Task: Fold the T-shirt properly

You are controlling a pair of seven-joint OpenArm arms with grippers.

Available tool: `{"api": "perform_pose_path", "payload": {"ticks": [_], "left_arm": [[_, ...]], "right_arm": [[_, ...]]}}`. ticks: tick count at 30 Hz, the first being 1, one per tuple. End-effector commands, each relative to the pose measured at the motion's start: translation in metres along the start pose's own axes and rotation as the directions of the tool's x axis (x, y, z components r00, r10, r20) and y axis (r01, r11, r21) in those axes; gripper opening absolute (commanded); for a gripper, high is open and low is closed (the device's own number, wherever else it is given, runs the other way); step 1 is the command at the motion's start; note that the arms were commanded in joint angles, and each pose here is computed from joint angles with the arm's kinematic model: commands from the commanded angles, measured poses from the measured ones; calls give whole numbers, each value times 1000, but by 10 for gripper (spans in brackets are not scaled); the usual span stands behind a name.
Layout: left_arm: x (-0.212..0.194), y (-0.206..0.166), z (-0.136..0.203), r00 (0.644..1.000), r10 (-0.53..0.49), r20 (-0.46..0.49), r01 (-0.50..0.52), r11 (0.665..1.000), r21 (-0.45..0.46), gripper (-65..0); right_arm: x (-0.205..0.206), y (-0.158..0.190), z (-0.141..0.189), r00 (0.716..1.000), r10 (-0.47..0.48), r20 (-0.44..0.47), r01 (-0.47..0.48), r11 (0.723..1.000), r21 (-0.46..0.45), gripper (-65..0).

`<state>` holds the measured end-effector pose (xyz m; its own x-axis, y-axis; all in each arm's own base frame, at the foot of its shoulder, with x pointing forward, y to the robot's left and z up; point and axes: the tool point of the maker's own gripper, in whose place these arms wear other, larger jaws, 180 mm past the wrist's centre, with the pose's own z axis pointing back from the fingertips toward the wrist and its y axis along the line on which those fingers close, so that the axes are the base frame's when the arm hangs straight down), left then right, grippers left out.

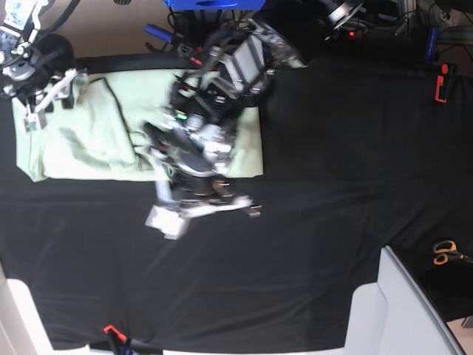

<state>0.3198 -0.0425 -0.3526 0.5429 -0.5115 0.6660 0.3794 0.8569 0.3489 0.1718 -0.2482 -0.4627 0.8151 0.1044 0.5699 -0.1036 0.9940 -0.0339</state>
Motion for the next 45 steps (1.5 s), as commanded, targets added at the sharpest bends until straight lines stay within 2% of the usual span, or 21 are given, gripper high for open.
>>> {"api": "perform_pose_path", "payload": {"ticks": [1, 3, 5, 7, 9, 11, 14, 16, 24, 30, 43, 45], "left_arm": [[3, 8, 2, 1000, 22, 14, -23, 1000, 13, -650], [-22, 26, -3, 999, 31, -40, -29, 998, 48, -650], [-48, 33, -5, 993, 72, -96, -68, 997, 44, -650], [-65, 37, -3, 977, 167, -132, -168, 986, 8, -650], [-76, 43, 0, 945, 285, -160, -295, 955, -43, -650], [-78, 49, 1, 897, 410, -164, -430, 895, -116, -650], [-77, 57, -1, 836, 524, -163, -548, 813, -199, -650], [-74, 57, -5, 823, 542, -169, -568, 791, -228, -650], [-68, 43, -14, 808, 554, -200, -589, 771, -244, -650], [-76, 9, -26, 843, 465, -271, -532, 797, -285, -650], [-87, -11, -28, 829, 454, -326, -545, 785, -293, -650], [-88, -20, -26, 839, 431, -332, -529, 790, -310, -650]], "right_arm": [[9, -5, 4, 999, 13, 30, -13, 1000, -10, -387], [9, -5, 4, 999, 14, 29, -14, 1000, -11, -387], [9, -5, 4, 999, 14, 29, -14, 1000, -11, -395], [8, -5, 4, 1000, 12, 27, -12, 1000, -10, -461], [7, -5, 3, 1000, 11, 26, -11, 1000, -9, -559], [7, -5, 4, 1000, 11, 24, -11, 1000, -9, -641], [7, -5, 4, 1000, 11, 24, -11, 1000, -9, -649], [7, -5, 4, 1000, 11, 24, -11, 1000, -9, -647], [6, -5, 4, 1000, 10, 23, -10, 1000, -10, -647], [0, -4, 5, 1000, 8, 13, -8, 1000, -7, -647], [-1, -4, 6, 1000, 6, 10, -6, 1000, -8, -647], [-1, -4, 6, 1000, 6, 10, -6, 1000, -8, -647]]}}
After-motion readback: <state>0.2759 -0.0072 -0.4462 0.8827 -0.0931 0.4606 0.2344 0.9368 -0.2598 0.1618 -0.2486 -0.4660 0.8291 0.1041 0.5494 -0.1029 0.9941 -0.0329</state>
